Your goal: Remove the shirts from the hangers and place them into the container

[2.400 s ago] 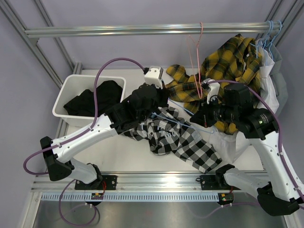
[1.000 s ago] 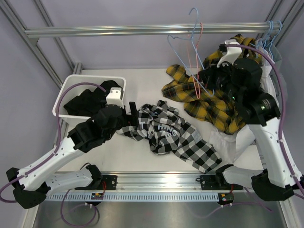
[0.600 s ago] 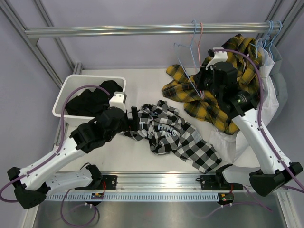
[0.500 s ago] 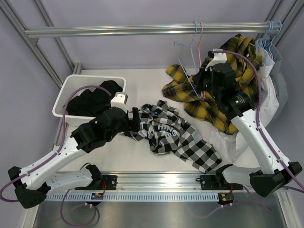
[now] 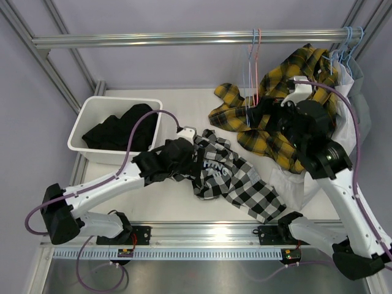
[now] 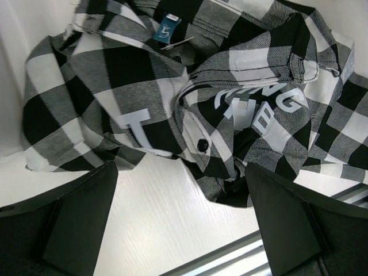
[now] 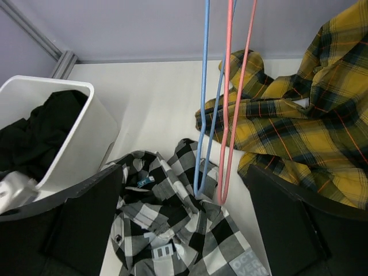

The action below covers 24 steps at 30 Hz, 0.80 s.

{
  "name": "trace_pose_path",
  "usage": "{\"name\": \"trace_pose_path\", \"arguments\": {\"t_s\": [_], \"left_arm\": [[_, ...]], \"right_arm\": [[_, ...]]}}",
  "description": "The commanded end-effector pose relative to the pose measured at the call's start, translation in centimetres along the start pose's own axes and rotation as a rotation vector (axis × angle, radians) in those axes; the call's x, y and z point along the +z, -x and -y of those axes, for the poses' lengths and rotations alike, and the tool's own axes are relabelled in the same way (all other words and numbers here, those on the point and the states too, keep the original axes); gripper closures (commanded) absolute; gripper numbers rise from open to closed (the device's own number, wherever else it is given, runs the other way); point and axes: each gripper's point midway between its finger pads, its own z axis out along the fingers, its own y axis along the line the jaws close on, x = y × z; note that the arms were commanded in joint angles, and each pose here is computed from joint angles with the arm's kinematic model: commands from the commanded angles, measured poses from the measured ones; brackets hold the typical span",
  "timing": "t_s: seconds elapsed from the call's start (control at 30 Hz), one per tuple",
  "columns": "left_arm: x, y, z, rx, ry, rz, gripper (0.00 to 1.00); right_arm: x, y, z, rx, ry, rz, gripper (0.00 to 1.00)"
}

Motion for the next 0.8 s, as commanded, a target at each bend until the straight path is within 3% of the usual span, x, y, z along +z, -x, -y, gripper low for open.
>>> {"name": "trace_pose_path", "arguments": {"t_s": [0.0,0.23,0.53,0.57,0.73,0.77], "left_arm": [[1.8,1.6,2.3,-0.030,-0.029,0.040,0.01],[8.5,-1.4,2.0,-0.038,0.119,-0.044,0.01],[15.2,-6.5,2.7,-0.055,0.143,-0.137,0.05],[15.7,-7.2,2.5,-0.055,0.152,-0.152,0.11],[14.4,-6.9,1.7,-0.049,0.173,-0.112,1.00],[13.6,-6.0,1.7,-0.042,0.165,-0.085,1.00]], "right_arm": [[-3.8,0.9,-0.2,-0.007,0.038,0.023,0.00],[-11.2,-0.9,0.9,-0.013,0.075,0.037,0.01],[-14.5,-5.8,3.4,-0.018,0.020,-0.045,0.01],[-14.6,-6.0,3.5,-0.019,0.020,-0.048,0.00],[-14.7,-6.8,4.0,-0.036,0.010,-0.059,0.01],[-14.7,-6.7,4.0,-0.041,0.010,-0.054,0.00]]}}
